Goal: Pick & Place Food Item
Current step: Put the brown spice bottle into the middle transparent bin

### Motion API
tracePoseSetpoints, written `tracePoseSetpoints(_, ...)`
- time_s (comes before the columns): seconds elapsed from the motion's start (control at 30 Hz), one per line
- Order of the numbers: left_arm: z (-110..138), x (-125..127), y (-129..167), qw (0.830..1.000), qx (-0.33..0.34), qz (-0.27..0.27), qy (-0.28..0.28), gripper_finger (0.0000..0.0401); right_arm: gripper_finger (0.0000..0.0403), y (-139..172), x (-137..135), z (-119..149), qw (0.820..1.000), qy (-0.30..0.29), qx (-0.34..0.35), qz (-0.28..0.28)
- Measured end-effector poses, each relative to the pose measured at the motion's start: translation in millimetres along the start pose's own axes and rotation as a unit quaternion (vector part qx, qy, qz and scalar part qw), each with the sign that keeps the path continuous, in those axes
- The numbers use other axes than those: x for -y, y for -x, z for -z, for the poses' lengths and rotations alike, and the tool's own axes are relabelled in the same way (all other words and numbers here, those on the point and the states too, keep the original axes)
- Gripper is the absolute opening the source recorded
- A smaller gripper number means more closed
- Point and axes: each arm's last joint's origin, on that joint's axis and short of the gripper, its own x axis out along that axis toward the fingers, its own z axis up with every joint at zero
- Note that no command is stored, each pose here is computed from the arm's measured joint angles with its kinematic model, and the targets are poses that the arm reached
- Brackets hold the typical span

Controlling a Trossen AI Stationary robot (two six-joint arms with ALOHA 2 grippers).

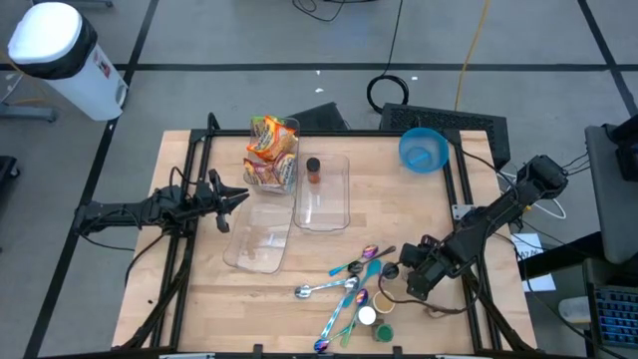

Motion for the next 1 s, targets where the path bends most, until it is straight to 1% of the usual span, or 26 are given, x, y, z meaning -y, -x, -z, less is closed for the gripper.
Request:
tracePoseSetpoints(0.17,0.0,0.0,0.0,1.0,0.0,0.0,0.0,0.007,0.0275,0.0,0.2,0.2,1.0,0.0,-0.001,0.001)
tracePoseSetpoints(0.47,0.0,0.0,0.0,1.0,0.0,0.0,0.0,0.007,0.0217,-0.1,0.3,0.1,1.0,-0.012,-0.001,0.001)
tracePoseSetpoints(0.7,0.0,0.0,0.0,1.0,0.0,0.0,0.0,0.007,0.0192,-0.1,0.5,-0.4,1.0,-0.008,0.009,0.006)
tracePoseSetpoints(0.87,0.0,0.0,0.0,1.0,0.0,0.0,0.0,0.007,0.0166,0.2,0.5,-0.7,1.0,-0.008,0.011,0.006)
tracePoseSetpoints(1.0,0.0,0.0,0.0,1.0,0.0,0.0,0.0,0.007,0.0161,0.2,0.5,-0.6,1.0,-0.008,0.011,0.005)
